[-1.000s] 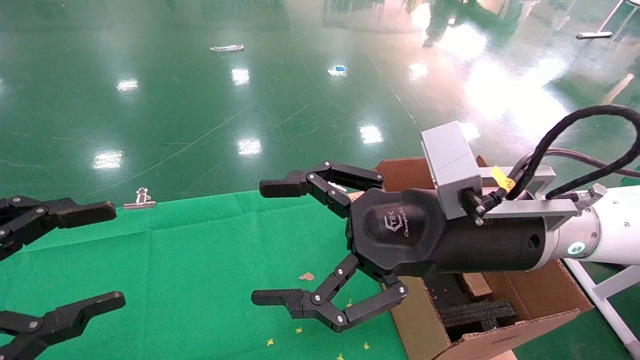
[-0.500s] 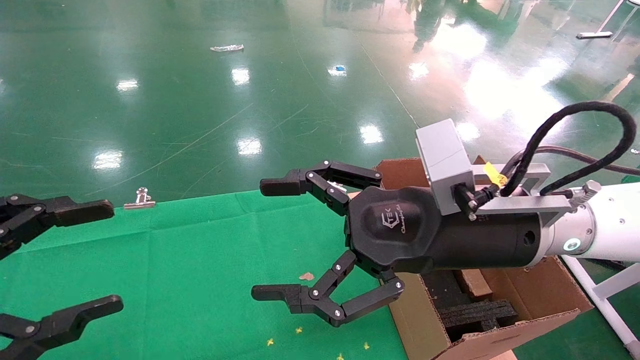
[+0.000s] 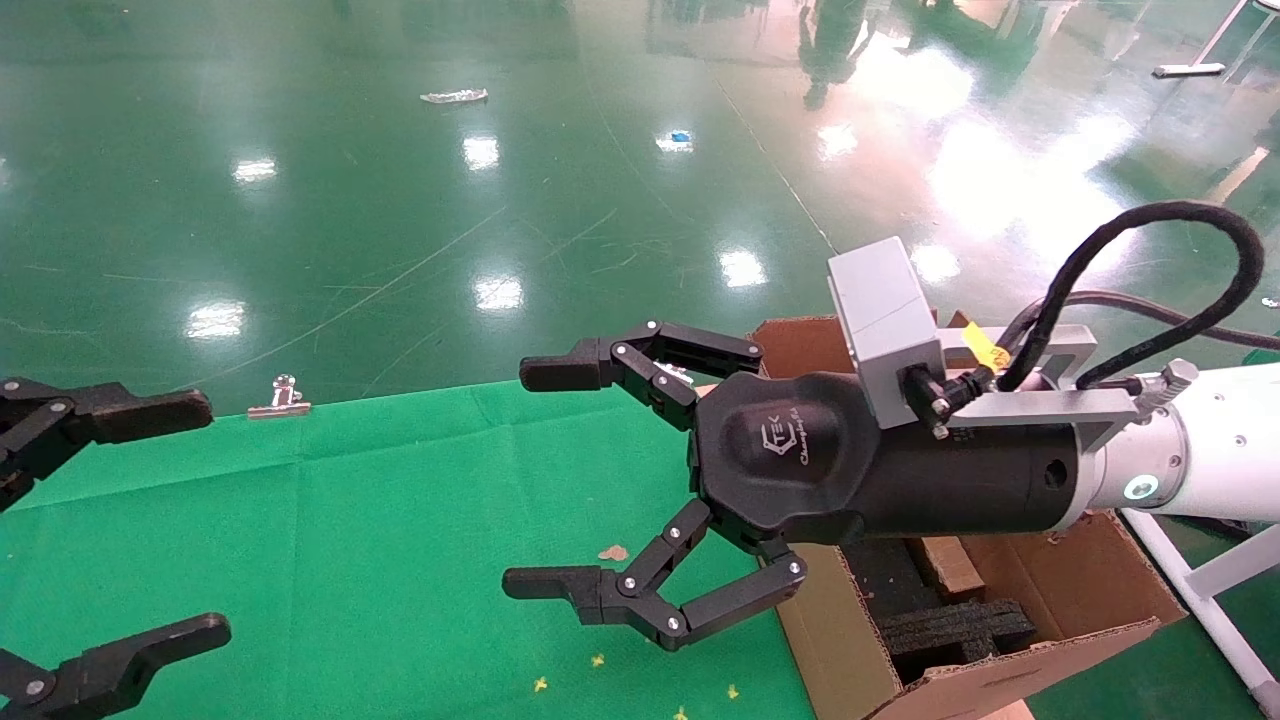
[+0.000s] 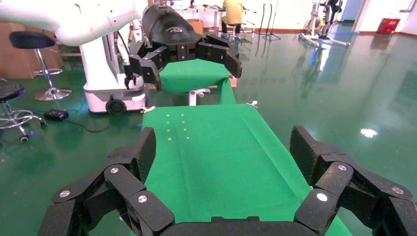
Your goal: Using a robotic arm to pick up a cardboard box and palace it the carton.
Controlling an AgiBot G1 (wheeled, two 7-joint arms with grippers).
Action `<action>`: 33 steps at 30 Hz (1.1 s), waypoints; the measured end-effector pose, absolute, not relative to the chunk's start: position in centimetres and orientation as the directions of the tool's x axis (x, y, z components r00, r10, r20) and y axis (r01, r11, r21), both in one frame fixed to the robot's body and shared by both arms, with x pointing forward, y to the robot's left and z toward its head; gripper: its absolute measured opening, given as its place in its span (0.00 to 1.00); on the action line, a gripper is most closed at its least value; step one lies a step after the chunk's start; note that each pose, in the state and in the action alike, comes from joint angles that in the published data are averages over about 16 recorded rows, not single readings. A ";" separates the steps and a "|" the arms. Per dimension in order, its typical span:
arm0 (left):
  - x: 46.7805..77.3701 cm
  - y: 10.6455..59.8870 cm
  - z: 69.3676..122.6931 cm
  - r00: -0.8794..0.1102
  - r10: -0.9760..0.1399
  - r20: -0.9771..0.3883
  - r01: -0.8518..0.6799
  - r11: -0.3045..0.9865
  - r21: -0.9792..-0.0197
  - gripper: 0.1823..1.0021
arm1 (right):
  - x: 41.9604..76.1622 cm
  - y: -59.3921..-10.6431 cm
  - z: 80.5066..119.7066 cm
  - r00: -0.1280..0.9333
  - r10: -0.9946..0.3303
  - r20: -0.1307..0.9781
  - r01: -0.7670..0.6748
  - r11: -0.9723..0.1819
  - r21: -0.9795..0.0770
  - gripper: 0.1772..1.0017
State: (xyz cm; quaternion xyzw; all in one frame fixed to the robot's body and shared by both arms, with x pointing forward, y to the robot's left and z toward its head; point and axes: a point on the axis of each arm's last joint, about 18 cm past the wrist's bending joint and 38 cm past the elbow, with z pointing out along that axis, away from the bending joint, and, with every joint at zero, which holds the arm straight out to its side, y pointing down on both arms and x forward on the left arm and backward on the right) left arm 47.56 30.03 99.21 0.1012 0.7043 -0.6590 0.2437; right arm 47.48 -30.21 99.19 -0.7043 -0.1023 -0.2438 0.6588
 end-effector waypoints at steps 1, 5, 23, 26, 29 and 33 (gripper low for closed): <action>47.6 30.0 99.2 -0.861 -0.179 -0.477 0.464 0.111 -0.879 0.96 | 47.5 -30.2 99.2 0.860 -0.177 0.478 0.465 -0.111 -0.878 1.00; 47.6 30.0 99.2 -0.861 -0.179 -0.477 0.464 0.111 -0.879 0.98 | 47.5 -30.2 99.2 0.860 -0.178 0.478 0.465 -0.111 -0.878 1.00; 47.6 30.0 99.2 -0.861 -0.179 -0.477 0.464 0.111 -0.879 1.00 | 47.5 -30.2 99.2 0.861 -0.178 0.477 0.464 -0.112 -0.879 1.00; 47.6 30.0 99.2 -0.861 -0.179 -0.477 0.464 0.111 -0.879 1.00 | 47.5 -30.2 99.2 0.861 -0.178 0.477 0.464 -0.112 -0.879 1.00; 47.6 30.0 99.2 -0.861 -0.179 -0.477 0.464 0.111 -0.879 1.00 | 47.5 -30.2 99.2 0.861 -0.178 0.477 0.464 -0.112 -0.879 1.00; 47.6 30.0 99.2 -0.861 -0.179 -0.477 0.464 0.111 -0.879 1.00 | 47.5 -30.2 99.2 0.861 -0.178 0.477 0.464 -0.112 -0.879 1.00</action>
